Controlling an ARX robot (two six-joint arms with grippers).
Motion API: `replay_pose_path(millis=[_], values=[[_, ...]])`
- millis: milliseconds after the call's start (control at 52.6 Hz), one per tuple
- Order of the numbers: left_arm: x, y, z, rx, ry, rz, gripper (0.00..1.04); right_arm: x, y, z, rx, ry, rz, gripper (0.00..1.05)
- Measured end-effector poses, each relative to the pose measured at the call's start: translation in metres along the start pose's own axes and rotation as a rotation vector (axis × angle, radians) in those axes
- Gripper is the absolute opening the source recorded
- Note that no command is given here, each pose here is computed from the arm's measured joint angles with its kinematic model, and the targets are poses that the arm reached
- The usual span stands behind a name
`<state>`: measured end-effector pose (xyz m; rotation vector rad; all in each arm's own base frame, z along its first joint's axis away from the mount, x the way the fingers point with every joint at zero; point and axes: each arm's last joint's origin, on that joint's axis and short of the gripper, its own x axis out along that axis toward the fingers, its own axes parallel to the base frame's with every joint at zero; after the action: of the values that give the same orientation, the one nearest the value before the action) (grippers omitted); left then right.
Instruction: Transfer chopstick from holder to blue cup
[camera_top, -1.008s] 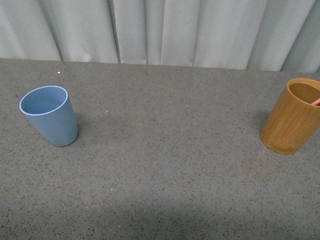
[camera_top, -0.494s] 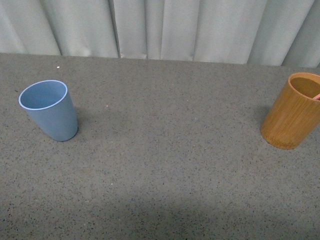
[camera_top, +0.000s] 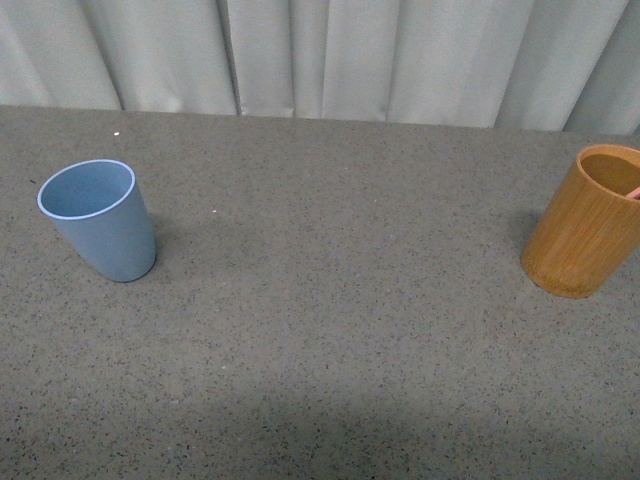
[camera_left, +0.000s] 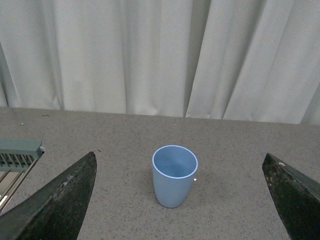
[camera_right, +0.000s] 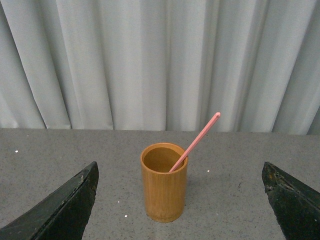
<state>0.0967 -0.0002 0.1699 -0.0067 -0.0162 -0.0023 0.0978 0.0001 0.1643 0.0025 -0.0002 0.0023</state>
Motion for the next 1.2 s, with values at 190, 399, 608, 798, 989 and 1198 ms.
replay_pose_path(millis=[190, 399, 608, 798, 989, 1198], values=[[0.0, 0.0, 0.0, 0.0, 0.0, 0.0, 0.98, 0.0, 0.0, 0.0, 0.0, 0.0, 0.0, 0.95], [0.0, 0.0, 0.0, -0.011, 0.01, -0.016, 0.98, 0.0, 0.0, 0.0, 0.0, 0.0, 0.0, 0.95], [0.007, -0.008, -0.01, -0.485, 0.551, -0.339, 0.98, 0.0, 0.0, 0.0, 0.0, 0.0, -0.001, 0.95], [0.025, -0.031, 0.007, -0.567, 0.549, -0.339, 0.98, 0.0, 0.0, 0.0, 0.0, 0.0, -0.001, 0.95], [0.05, -0.057, 0.007, -0.556, 0.595, -0.3, 0.98, 0.0, 0.0, 0.0, 0.0, 0.0, 0.0, 0.95], [0.079, -0.084, -0.004, -0.49, 0.667, -0.216, 0.98, 0.0, 0.0, 0.0, 0.0, 0.0, -0.001, 0.95]])
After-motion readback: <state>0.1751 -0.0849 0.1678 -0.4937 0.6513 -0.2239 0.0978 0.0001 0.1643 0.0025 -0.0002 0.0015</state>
